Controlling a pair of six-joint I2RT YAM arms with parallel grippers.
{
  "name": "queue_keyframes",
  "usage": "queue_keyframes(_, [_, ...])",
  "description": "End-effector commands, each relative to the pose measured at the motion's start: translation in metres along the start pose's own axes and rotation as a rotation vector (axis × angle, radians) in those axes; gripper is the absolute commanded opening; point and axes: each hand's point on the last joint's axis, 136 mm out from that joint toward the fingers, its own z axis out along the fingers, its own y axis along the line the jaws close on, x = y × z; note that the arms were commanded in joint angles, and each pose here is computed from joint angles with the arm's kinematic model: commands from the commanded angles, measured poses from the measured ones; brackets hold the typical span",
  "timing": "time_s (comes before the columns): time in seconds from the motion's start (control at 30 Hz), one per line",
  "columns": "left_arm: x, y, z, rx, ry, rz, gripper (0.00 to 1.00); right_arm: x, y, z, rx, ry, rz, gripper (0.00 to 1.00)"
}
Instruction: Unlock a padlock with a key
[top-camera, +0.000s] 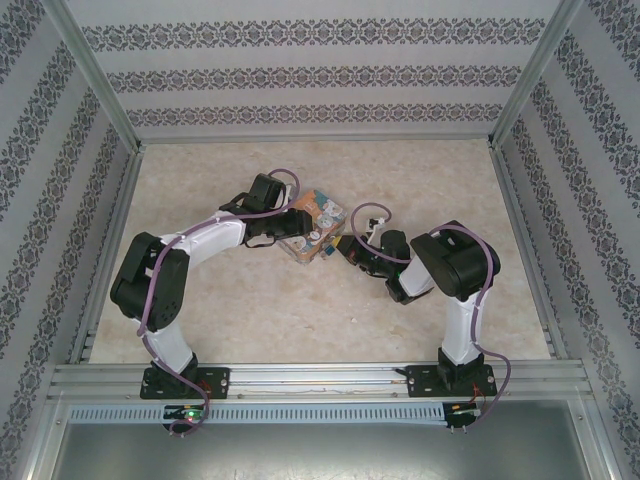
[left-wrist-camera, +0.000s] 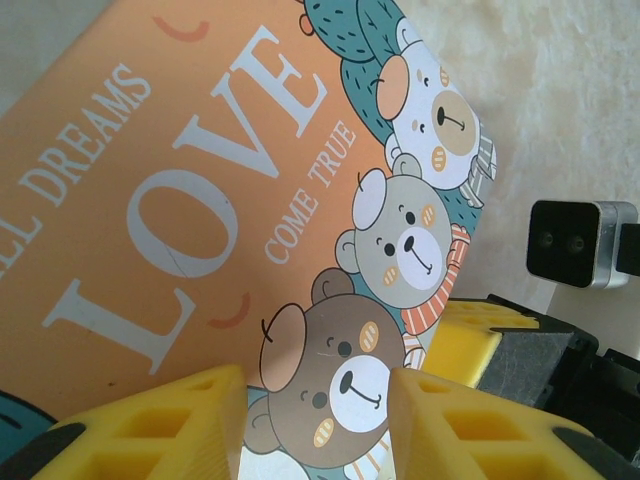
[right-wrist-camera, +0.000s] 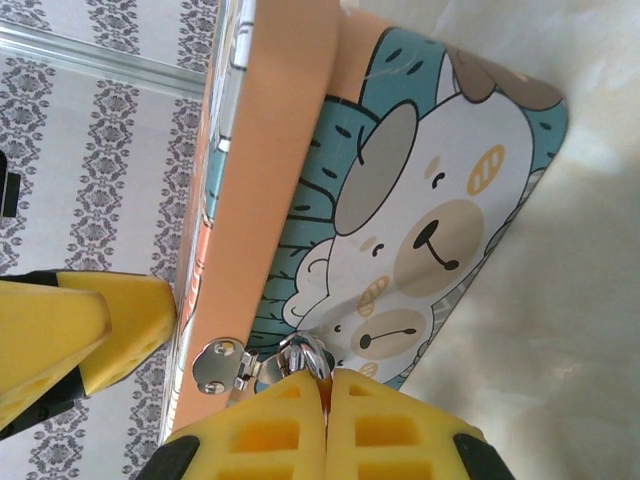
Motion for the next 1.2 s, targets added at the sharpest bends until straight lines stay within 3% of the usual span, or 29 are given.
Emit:
queue_keyframes(0.0, [0.022, 0.009, 0.001, -0.024, 0.058, -0.038, 0.42, -0.012, 0.015, -0.003, -0.052, -0.062, -0.019, 0.00])
queue_keyframes(0.6, [-0.005, -0.024, -0.053, 0.042, -0.118, 0.026, 0.50, -0.027, 0.014, -0.050, 0.014, -0.107, -0.115, 0.00])
queue_keyframes(1.17, [-0.002, 0.020, -0.168, -0.180, -0.534, 0.130, 0.67, -0.005, 0.054, -0.097, 0.121, 0.031, -0.330, 0.00])
